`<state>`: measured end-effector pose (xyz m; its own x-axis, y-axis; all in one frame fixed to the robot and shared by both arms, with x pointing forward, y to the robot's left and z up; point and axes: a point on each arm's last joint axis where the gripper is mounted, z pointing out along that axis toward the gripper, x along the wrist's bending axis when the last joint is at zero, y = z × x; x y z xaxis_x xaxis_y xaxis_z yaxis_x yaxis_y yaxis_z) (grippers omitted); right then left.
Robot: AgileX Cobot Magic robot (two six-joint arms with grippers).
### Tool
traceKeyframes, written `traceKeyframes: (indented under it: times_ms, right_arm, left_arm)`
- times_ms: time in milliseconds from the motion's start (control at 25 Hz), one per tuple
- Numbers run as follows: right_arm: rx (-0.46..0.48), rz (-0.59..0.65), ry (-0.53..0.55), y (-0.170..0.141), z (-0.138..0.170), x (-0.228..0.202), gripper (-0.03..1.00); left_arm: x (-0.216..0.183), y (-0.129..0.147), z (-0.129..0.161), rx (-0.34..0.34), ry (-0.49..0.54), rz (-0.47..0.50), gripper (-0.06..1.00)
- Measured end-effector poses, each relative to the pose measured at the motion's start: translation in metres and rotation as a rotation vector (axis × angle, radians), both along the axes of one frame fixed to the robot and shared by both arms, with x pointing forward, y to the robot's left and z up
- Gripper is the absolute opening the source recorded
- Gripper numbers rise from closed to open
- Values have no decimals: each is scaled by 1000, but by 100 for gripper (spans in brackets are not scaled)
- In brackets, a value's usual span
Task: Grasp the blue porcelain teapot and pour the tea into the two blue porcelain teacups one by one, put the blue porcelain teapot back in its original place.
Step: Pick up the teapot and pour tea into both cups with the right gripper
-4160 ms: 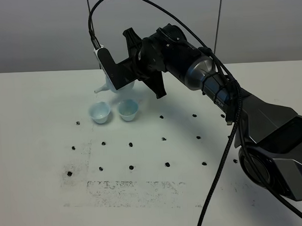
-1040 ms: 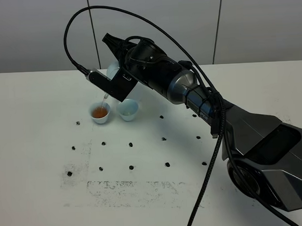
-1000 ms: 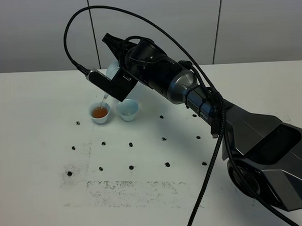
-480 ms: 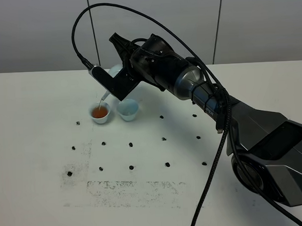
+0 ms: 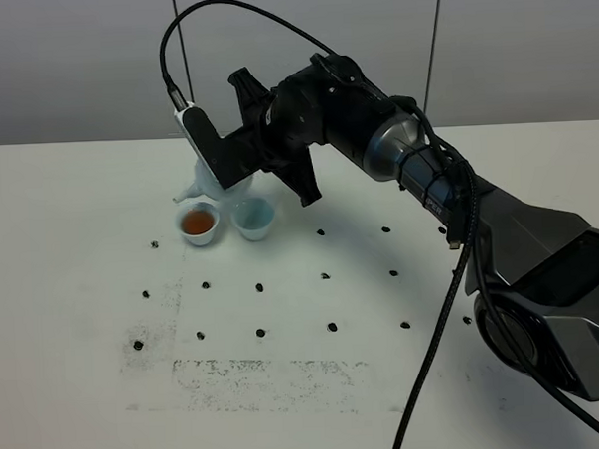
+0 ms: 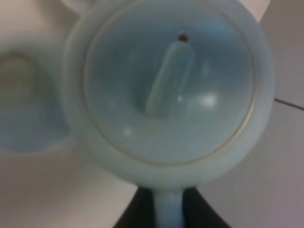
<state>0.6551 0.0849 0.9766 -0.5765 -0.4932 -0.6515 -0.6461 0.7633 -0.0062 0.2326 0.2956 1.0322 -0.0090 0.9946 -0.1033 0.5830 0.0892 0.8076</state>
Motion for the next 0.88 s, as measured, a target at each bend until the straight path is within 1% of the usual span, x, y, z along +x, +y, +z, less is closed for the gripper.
traceKeyframes:
  times_ms: [120, 320, 440, 600, 760, 880]
  right_arm:
    - [63, -50, 55, -2, 17, -6, 3]
    - [144, -174, 147, -6, 56, -23, 3]
    - [192, -240, 247, -2, 70, -40, 3]
    - [238, -341, 378, 3, 71, -61, 3]
    - [251, -430, 476, -5, 62, -82, 3]
    - [318, -538, 596, -11, 54, -101, 3]
  left_arm:
    - [0, 0, 0, 0, 0, 0, 29]
    - [0, 0, 0, 0, 0, 0, 29]
    - [0, 0, 0, 0, 0, 0, 29]
    - [0, 0, 0, 0, 0, 0, 29]
    - [0, 0, 0, 0, 0, 0, 29]
    - [0, 0, 0, 0, 0, 0, 29]
